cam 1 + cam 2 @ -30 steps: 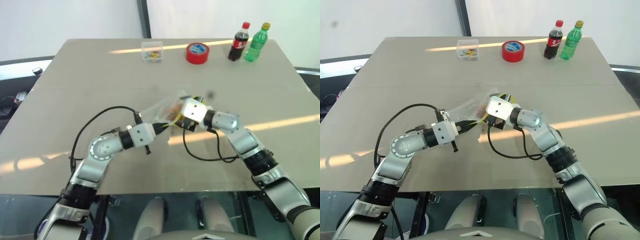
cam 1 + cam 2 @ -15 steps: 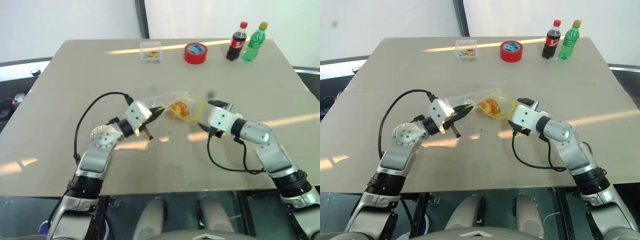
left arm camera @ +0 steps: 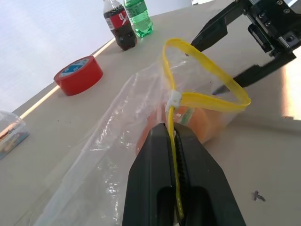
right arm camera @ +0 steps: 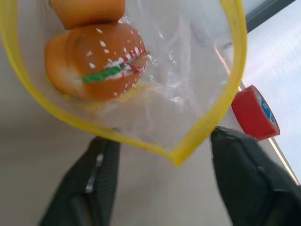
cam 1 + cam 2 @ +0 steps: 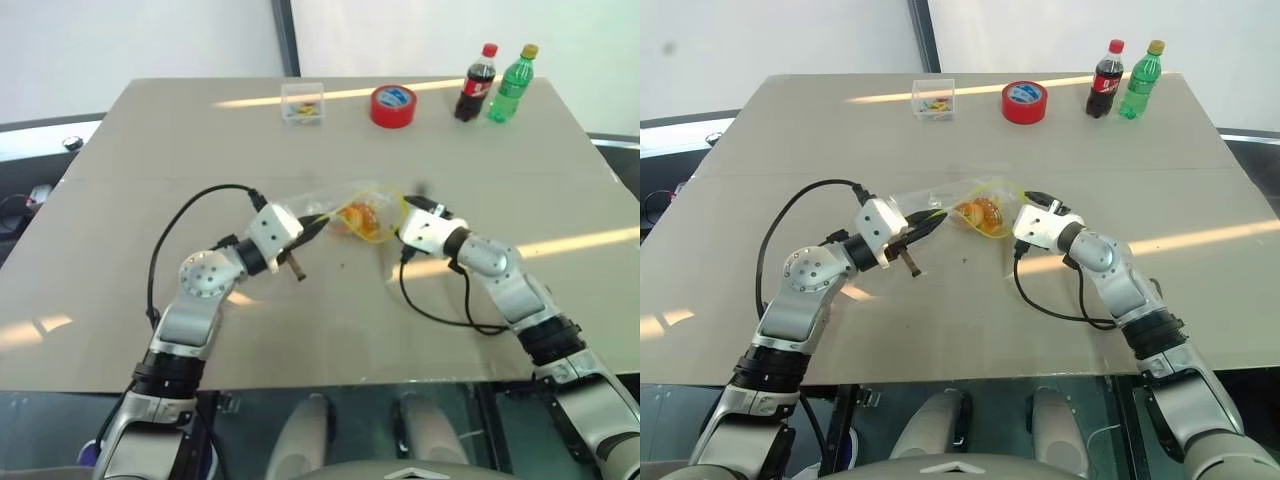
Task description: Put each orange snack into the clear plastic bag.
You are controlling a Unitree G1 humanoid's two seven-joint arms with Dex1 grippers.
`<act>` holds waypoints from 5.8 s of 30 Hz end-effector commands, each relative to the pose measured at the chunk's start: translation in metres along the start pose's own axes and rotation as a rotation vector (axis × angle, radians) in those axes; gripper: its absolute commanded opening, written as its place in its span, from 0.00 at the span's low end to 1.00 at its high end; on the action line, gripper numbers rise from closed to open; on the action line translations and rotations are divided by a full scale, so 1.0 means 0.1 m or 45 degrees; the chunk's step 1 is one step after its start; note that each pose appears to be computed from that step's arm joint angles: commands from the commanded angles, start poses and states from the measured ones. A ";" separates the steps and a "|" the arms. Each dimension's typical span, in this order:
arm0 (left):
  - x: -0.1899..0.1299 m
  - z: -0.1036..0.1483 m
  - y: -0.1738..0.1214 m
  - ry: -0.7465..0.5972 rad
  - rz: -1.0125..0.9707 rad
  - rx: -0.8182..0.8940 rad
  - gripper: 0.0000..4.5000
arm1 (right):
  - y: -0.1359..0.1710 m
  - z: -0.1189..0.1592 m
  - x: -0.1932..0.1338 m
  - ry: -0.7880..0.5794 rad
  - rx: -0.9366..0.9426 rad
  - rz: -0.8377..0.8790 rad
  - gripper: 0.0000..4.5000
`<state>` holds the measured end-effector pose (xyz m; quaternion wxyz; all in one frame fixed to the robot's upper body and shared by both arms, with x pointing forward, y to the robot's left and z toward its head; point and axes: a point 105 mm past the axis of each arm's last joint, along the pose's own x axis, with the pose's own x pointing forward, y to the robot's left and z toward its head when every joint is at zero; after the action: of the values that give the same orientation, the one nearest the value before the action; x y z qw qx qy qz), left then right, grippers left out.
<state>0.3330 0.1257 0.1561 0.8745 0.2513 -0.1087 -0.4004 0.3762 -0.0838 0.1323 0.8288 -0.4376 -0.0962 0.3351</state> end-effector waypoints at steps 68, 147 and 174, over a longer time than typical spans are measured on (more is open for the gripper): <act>0.05 0.38 -0.07 -0.162 -0.087 0.494 0.00 | 0.03 1.22 -0.13 -0.456 -0.571 0.069 0.33; 0.22 0.24 0.50 -0.127 0.079 0.411 0.00 | -1.10 0.50 -0.74 0.128 -0.550 -0.332 0.06; -1.06 0.01 0.06 0.191 -0.150 -0.473 0.57 | -0.10 0.22 -1.61 0.070 0.612 -0.023 0.98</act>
<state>0.2715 0.2101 0.1434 0.8877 0.1167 0.0718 -0.4395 0.2573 -0.1784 0.1583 0.9171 -0.2382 0.0311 0.3181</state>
